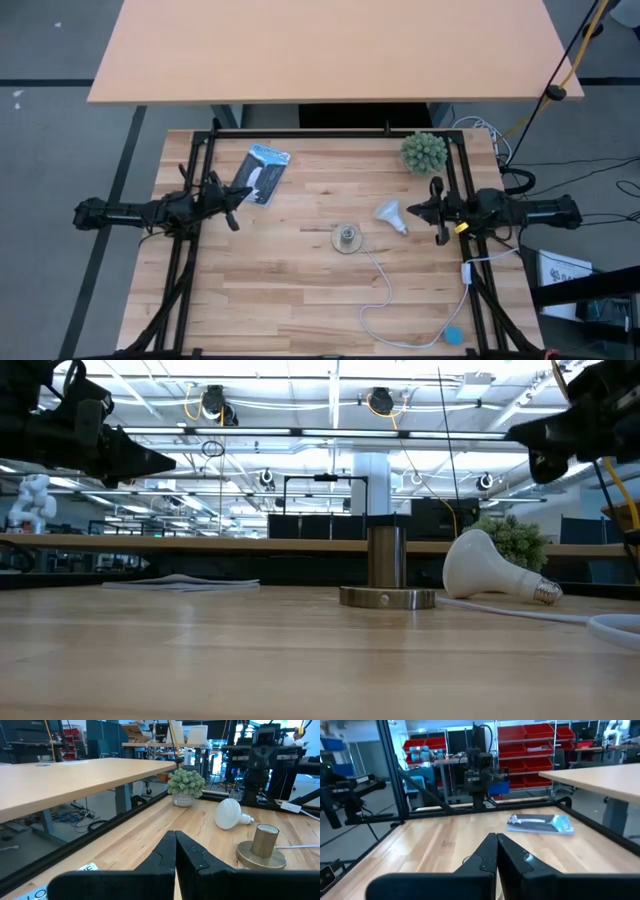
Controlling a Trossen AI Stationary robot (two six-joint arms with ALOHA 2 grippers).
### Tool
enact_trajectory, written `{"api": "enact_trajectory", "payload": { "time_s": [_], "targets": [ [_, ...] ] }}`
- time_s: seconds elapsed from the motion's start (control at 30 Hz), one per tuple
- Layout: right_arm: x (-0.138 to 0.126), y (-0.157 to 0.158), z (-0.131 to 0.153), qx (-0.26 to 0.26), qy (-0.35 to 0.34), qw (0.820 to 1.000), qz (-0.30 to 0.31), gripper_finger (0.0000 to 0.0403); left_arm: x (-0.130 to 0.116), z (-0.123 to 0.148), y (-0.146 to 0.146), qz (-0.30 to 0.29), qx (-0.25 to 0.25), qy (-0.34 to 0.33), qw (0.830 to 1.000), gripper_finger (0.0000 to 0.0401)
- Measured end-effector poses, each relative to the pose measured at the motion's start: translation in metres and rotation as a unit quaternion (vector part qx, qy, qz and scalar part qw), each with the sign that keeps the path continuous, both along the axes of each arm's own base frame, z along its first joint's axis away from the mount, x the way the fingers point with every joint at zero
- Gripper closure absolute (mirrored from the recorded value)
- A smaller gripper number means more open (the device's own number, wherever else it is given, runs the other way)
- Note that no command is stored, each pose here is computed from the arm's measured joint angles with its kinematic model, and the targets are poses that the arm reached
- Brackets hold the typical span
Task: Screw lightbulb
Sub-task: Return to home position
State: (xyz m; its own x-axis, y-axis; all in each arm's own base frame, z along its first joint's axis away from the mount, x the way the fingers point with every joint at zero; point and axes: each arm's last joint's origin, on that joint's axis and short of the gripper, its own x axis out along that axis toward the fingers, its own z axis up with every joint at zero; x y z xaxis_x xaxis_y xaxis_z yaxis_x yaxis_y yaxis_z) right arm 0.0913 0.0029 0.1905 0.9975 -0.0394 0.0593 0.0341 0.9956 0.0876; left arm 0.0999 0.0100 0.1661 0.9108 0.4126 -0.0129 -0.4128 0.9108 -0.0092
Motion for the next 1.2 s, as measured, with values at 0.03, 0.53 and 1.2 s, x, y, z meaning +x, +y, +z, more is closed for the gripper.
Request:
{"api": "enact_trajectory", "payload": {
  "time_s": [0.03, 0.53, 1.2],
  "targets": [
    [0.002, 0.000, -0.006, 0.005, -0.002, 1.000, 0.001, 0.0403, 0.000, 0.000, 0.000, 0.000, 0.000, 0.000, 1.000, 0.0401],
    [0.006, 0.002, -0.021, 0.002, 0.017, 0.999, 0.038, 0.0403, 0.000, 0.000, 0.000, 0.000, 0.000, 0.000, 1.000, 0.0401],
    [0.007, 0.003, -0.022, 0.002, 0.024, 0.998, 0.050, 0.0403, 0.000, 0.000, 0.000, 0.000, 0.000, -0.001, 1.000, 0.0401]
  ]
}}
